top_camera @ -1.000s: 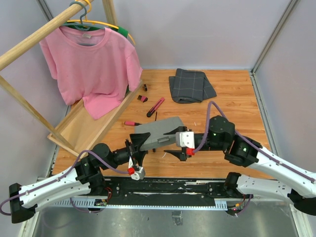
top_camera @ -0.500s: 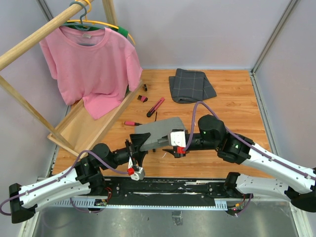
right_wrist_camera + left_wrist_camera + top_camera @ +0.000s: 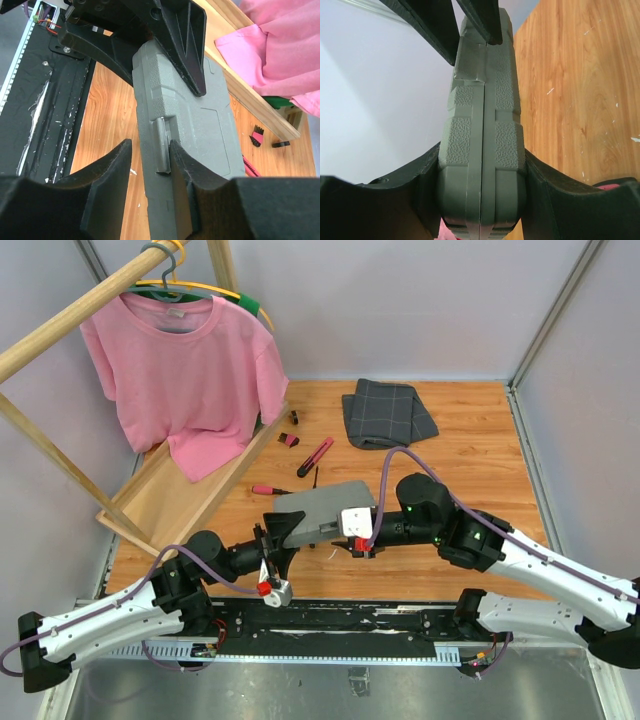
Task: Sort the tools into containers
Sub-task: Open the storage box at the center of the board.
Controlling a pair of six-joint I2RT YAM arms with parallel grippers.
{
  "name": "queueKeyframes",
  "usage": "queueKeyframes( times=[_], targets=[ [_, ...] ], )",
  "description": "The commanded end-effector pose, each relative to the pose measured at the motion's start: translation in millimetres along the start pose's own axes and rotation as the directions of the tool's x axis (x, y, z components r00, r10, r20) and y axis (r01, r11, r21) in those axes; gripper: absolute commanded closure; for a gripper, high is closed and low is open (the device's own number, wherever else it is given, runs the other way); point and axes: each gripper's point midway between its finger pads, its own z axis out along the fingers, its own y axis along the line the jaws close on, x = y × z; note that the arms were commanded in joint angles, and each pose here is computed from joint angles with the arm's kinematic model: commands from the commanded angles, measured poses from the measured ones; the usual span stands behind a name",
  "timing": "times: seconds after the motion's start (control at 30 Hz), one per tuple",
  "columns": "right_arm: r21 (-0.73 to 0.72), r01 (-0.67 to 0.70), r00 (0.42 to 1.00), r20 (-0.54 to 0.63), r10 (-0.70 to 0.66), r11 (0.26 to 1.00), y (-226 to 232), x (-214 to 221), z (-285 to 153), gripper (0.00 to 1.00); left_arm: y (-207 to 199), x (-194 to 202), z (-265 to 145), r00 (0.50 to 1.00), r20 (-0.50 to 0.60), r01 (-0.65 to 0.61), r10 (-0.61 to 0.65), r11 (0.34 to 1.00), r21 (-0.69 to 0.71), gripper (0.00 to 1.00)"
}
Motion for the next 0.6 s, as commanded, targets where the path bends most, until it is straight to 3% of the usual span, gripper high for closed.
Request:
queueKeyframes(
  times=[0.0, 0.23, 0.4, 0.47, 0.57],
  targets=[
    [-0.038, -0.021, 0.999, -0.029, 0.02, 0.999, 8, 3, 2, 0.64, 33, -15, -3, 0.998, 0.05, -0.027, 0.033, 0.993, -0.113, 1.0],
    [-0.042, -0.026, 0.997, -0.08, 0.022, 0.999, 4, 11, 7, 0.78, 34, -14, -3, 0.999, 0.046, -0.023, 0.028, 0.993, -0.117, 1.0],
    [-0.027, -0.039, 0.995, -0.089, 0.036, 0.999, 1, 10, 5, 0.97, 35, -14, -3, 0.999, 0.043, -0.015, 0.021, 0.992, -0.126, 1.0],
    [-0.007, -0.044, 0.995, -0.088, 0.044, 0.999, -2, 9, 3, 0.99, 36, -13, -4, 0.999, 0.046, -0.011, 0.018, 0.99, -0.14, 0.99],
    [0.023, -0.049, 0.994, -0.096, 0.051, 0.999, -6, 10, 1, 0.99, 36, -13, -6, 0.998, 0.054, -0.003, 0.012, 0.987, -0.161, 0.91]
  ],
)
